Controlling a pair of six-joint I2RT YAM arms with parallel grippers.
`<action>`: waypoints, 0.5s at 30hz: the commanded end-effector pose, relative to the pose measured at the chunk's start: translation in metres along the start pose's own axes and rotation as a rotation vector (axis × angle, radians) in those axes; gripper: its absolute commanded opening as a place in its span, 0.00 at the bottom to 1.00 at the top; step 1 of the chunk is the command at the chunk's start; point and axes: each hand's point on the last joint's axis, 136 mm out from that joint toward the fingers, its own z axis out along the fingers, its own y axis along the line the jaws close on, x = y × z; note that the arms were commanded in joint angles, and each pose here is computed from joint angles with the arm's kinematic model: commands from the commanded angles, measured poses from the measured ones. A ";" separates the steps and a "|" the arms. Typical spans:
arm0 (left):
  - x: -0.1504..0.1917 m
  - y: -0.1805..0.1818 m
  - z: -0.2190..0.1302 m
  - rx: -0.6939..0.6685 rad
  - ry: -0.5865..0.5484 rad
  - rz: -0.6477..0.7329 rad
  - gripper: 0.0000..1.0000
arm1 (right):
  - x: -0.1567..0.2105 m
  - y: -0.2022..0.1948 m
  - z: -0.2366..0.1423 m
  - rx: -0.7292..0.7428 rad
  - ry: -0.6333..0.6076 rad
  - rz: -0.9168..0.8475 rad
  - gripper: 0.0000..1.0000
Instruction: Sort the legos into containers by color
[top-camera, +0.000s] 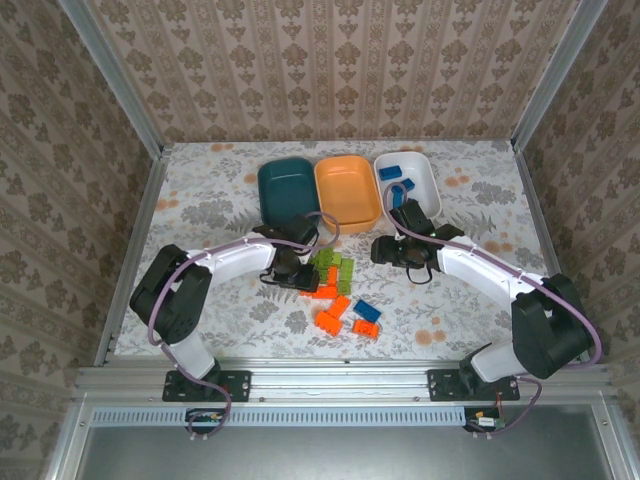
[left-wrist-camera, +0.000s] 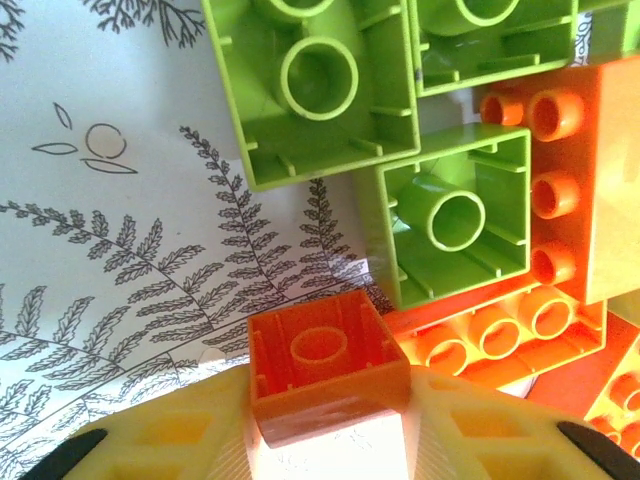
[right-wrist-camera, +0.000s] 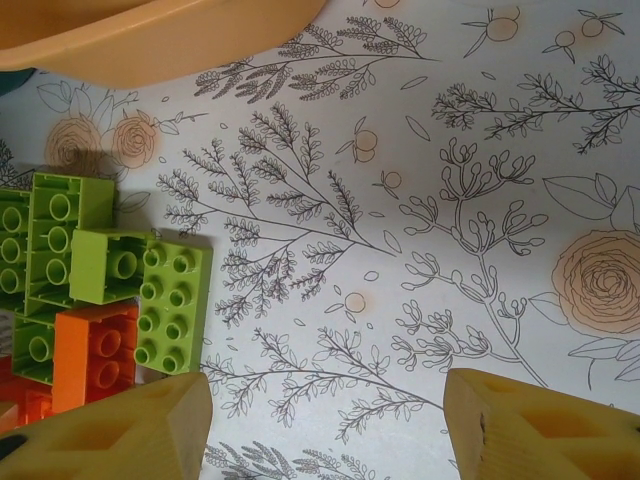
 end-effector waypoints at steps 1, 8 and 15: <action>0.000 0.002 -0.013 -0.025 -0.005 0.015 0.35 | 0.003 0.005 -0.009 -0.025 0.011 0.003 0.65; -0.004 0.014 -0.048 -0.018 -0.082 -0.002 0.32 | 0.033 0.015 -0.016 -0.080 0.150 -0.038 0.67; -0.040 0.032 -0.122 0.026 -0.257 -0.053 0.32 | 0.087 0.026 -0.033 -0.090 0.285 -0.128 0.67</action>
